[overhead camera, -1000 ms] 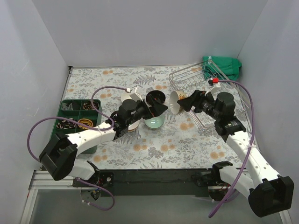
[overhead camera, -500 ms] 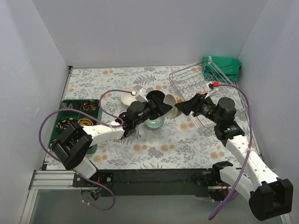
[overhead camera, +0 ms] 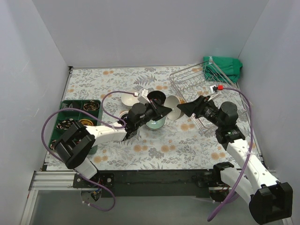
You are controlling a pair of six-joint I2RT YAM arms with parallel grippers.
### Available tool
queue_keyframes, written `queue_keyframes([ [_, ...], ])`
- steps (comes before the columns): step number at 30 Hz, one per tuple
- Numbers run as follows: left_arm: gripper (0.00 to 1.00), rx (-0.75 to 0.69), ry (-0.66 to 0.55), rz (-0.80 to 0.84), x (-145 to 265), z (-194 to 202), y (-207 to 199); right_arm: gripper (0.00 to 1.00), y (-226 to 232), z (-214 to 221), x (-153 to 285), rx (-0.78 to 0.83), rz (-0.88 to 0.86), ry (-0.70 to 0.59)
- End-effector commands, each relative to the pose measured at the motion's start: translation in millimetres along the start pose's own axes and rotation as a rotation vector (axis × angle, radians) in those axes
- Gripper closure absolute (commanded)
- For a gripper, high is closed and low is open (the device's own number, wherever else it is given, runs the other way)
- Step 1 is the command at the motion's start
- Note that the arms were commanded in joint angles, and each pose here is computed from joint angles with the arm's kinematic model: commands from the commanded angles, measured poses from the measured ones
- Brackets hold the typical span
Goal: Unload the bowls from the dish rack
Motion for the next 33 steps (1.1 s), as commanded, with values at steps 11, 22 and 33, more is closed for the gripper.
queue_keyframes([
  [11,1.00,-0.415,-0.205,-0.326,27,-69,3,0.11,-8,-15,20,0.293,0.158,-0.085],
  [22,1.00,-0.617,-0.065,-0.520,-10,-124,17,0.11,-26,-2,42,0.374,0.306,-0.041],
  [33,1.00,-0.583,0.068,-0.575,-45,-134,55,0.11,-30,2,50,0.396,0.337,-0.045],
])
Point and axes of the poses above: each gripper's point midway between its finger pads, its own x axis back along the fingers, its own y axis along the line the jaws close on, z = x × y, the point moved 6 cm from there along x, back along the fingers, and after that the axes turned 1 degree about x, right-handed, at the moved point
